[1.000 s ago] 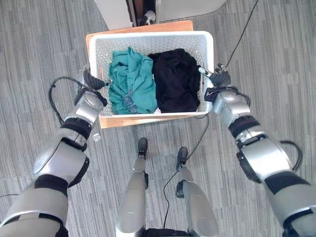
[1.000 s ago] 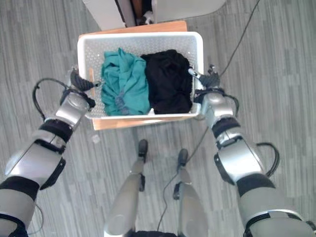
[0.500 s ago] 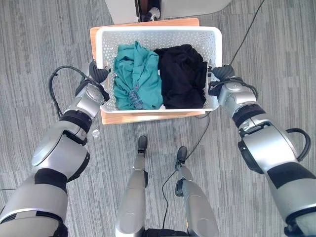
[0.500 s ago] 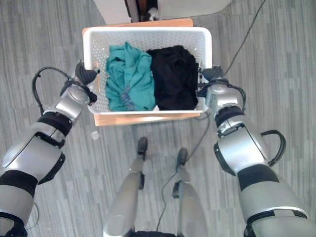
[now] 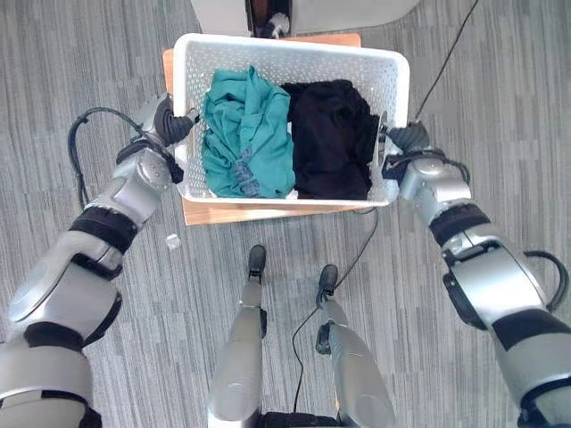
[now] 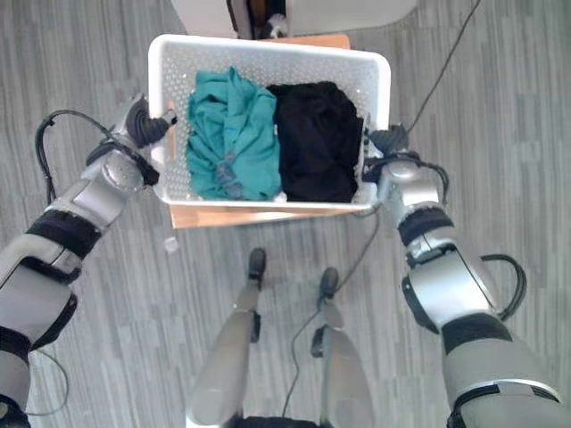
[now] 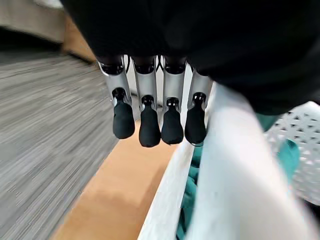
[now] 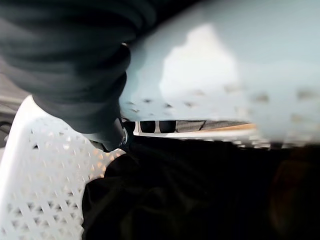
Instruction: Grab the laundry basket,head to the washer,open it,put in the laundry and shut it.
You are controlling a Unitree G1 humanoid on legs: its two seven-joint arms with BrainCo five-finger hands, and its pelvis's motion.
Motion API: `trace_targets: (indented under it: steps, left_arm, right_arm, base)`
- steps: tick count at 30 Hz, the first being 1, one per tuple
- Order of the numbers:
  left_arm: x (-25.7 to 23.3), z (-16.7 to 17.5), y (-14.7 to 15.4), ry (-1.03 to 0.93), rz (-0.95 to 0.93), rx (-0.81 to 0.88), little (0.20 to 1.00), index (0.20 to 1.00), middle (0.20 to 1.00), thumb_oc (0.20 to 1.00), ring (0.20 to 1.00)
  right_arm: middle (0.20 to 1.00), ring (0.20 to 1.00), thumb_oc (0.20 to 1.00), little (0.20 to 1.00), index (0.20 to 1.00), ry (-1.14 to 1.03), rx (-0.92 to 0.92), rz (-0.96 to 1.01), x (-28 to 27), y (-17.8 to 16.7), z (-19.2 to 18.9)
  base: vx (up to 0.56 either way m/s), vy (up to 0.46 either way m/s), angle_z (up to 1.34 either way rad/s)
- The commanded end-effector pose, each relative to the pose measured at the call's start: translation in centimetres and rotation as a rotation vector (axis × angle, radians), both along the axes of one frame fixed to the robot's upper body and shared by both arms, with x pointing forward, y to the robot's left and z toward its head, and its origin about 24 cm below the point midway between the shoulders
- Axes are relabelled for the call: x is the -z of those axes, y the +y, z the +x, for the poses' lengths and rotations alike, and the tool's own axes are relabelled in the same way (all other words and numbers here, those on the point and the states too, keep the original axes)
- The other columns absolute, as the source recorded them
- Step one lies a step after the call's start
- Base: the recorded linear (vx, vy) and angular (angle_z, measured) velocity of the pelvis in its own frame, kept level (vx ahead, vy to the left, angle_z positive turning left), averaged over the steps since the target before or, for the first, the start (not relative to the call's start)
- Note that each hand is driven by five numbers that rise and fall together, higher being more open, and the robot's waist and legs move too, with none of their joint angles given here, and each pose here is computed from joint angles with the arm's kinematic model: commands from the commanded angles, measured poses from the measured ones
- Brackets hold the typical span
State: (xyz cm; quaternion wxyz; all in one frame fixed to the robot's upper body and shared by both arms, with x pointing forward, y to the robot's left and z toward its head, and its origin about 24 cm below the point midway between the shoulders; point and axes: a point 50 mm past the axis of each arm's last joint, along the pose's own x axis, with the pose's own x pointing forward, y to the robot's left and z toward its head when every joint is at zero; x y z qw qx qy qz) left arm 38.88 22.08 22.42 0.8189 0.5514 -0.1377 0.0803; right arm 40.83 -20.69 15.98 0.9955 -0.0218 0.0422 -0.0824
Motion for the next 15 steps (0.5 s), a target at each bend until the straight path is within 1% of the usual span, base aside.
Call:
trace_targets:
  steps: [1,7,8,9,10,12,13,14,15]
  left_arm:
    - [-1.1,-0.3,0.7,-0.045,0.105,0.001,0.2,0.2,0.2,0.2,0.2]
    - [2.6,-1.2,-2.7,0.074,0.159,0.181,0.2,0.2,0.2,0.2,0.2]
    - [2.6,-1.2,-2.8,0.075,0.159,0.183,0.2,0.2,0.2,0.2,0.2]
    - [4.0,-1.5,-4.3,0.123,0.166,0.248,0.2,0.2,0.2,0.2,0.2]
    - [4.7,-1.8,-5.0,0.143,0.168,0.278,0.2,0.2,0.2,0.2,0.2]
    - [5.7,-1.8,-6.3,0.177,0.159,0.315,0.2,0.2,0.2,0.2,0.2]
    - [5.8,-1.8,-6.5,0.177,0.159,0.318,0.2,0.2,0.2,0.2,0.2]
    - [6.4,-1.7,-8.0,0.198,0.161,0.357,0.2,0.2,0.2,0.2,0.2]
    - [7.0,-1.7,-8.9,0.214,0.161,0.377,0.2,0.2,0.2,0.2,0.2]
  right_arm:
    - [0.2,0.2,0.2,0.2,0.2,-0.153,0.071,0.013,-2.9,-4.8,-1.2]
    - [0.2,0.2,0.2,0.2,0.2,-0.136,0.106,-0.067,-1.8,-10.4,-4.7]
    - [0.2,0.2,0.2,0.2,0.2,-0.134,0.107,-0.067,-1.8,-10.5,-4.8]
    - [0.2,0.2,0.2,0.2,0.2,-0.135,0.119,-0.099,-2.0,-12.0,-5.8]
    - [0.2,0.2,0.2,0.2,0.2,-0.131,0.116,-0.122,-2.0,-12.5,-6.4]
    - [0.2,0.2,0.2,0.2,0.2,-0.124,0.123,-0.15,-2.1,-13.6,-7.3]
    - [0.2,0.2,0.2,0.2,0.2,-0.123,0.125,-0.15,-2.1,-13.7,-7.4]
    - [0.2,0.2,0.2,0.2,0.2,-0.091,0.138,-0.177,-1.5,-14.8,-8.4]
    - [0.2,0.2,0.2,0.2,0.2,-0.066,0.148,-0.19,-1.0,-15.6,-9.0]
  base:
    - [0.09,-0.02,0.03]
    - [0.08,-0.018,0.01]
    - [0.08,-0.034,-0.04]
    - [0.09,-0.035,-0.06]
    - [0.1,-0.055,-0.06]
    - [0.06,-0.044,-0.03]
    - [0.06,-0.076,-0.1]
    - [0.05,-0.098,-0.16]
    - [0.07,-0.123,-0.09]
